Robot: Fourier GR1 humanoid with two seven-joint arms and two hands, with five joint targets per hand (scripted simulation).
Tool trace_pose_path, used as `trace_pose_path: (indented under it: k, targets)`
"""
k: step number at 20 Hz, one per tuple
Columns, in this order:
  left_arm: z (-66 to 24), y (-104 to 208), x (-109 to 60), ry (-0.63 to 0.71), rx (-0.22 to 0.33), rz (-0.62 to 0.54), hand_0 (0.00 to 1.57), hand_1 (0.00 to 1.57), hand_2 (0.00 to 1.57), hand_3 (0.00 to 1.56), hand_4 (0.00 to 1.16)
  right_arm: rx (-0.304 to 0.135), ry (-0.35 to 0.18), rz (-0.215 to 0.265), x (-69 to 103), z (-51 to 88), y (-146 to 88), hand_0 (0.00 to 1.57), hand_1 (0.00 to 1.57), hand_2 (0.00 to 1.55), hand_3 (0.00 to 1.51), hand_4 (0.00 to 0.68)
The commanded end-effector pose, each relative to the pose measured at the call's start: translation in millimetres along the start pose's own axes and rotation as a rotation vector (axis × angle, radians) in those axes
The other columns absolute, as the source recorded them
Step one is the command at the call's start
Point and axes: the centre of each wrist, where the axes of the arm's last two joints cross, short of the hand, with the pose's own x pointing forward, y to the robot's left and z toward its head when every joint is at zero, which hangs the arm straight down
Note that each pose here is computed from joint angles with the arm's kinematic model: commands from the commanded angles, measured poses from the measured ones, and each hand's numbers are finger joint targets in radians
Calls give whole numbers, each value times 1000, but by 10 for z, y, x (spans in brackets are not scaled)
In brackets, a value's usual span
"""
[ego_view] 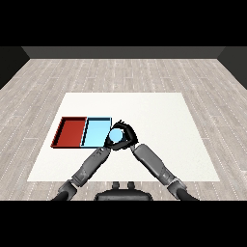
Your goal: Pick the blue can and put it in the blue box
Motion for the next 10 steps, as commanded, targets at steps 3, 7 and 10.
trace_pose_path:
  k: [3,7,10]
  targets:
    - [-144,-119,116,-67,-48,-244,0,0,151,0,312,33,1,-2,-52,1,176,1457,1457,1462,1394,595]
    - [68,-214,19,-29,127,37,699,699,797,535,714,26,4,-54,27,-45,185,1451,1451,1454,1397,610]
    - [-118,-147,121,6,92,-3,812,812,853,715,689,25,-1,-58,81,-187,133,1443,1443,1453,1393,602]
